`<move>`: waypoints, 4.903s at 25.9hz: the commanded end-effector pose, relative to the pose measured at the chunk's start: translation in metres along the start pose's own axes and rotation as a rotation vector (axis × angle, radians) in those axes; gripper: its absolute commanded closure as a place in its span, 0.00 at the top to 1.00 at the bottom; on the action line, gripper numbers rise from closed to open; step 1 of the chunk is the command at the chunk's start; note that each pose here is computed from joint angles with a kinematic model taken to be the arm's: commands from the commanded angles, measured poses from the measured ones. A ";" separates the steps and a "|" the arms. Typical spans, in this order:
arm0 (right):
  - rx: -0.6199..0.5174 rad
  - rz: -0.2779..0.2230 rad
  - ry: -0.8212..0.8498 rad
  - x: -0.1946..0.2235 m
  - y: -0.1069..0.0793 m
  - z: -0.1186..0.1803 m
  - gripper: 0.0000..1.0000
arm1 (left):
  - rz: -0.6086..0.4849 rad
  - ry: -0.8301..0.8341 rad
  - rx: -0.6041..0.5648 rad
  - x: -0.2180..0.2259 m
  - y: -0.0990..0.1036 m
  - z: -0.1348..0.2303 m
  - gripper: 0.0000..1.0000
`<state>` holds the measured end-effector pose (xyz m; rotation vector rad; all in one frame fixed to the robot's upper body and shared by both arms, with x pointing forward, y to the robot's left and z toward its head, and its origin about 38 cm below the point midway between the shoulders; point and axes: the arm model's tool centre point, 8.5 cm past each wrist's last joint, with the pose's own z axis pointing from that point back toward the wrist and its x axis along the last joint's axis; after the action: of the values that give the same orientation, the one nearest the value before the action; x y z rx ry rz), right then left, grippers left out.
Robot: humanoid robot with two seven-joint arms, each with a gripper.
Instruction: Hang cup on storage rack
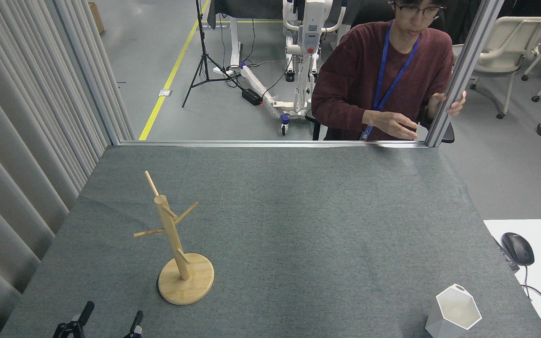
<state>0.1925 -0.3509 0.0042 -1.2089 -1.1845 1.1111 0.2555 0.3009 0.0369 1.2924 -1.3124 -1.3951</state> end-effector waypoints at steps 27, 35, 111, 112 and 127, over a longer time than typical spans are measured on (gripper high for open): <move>0.013 0.016 -0.040 -0.009 0.016 -0.059 0.99 | -0.004 0.040 -0.014 -0.007 -0.005 0.002 1.00; 0.015 0.004 -0.068 0.004 0.020 -0.072 0.99 | -0.004 0.042 -0.018 -0.008 -0.006 0.004 1.00; -0.173 -0.073 -0.674 0.284 -0.048 -0.040 0.57 | -0.057 -0.659 0.136 0.215 0.027 -0.040 1.00; -0.171 -0.073 -0.675 0.284 -0.048 -0.039 0.57 | -0.055 -0.658 0.137 0.215 0.027 -0.040 1.00; -0.152 -0.077 -0.726 0.302 -0.043 -0.018 0.58 | -0.049 -0.654 0.139 0.215 0.029 -0.041 1.00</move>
<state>0.2345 -0.0593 0.0633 -0.8740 -1.8641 1.4647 0.2606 0.0804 0.0357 0.9834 -1.8356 -1.8806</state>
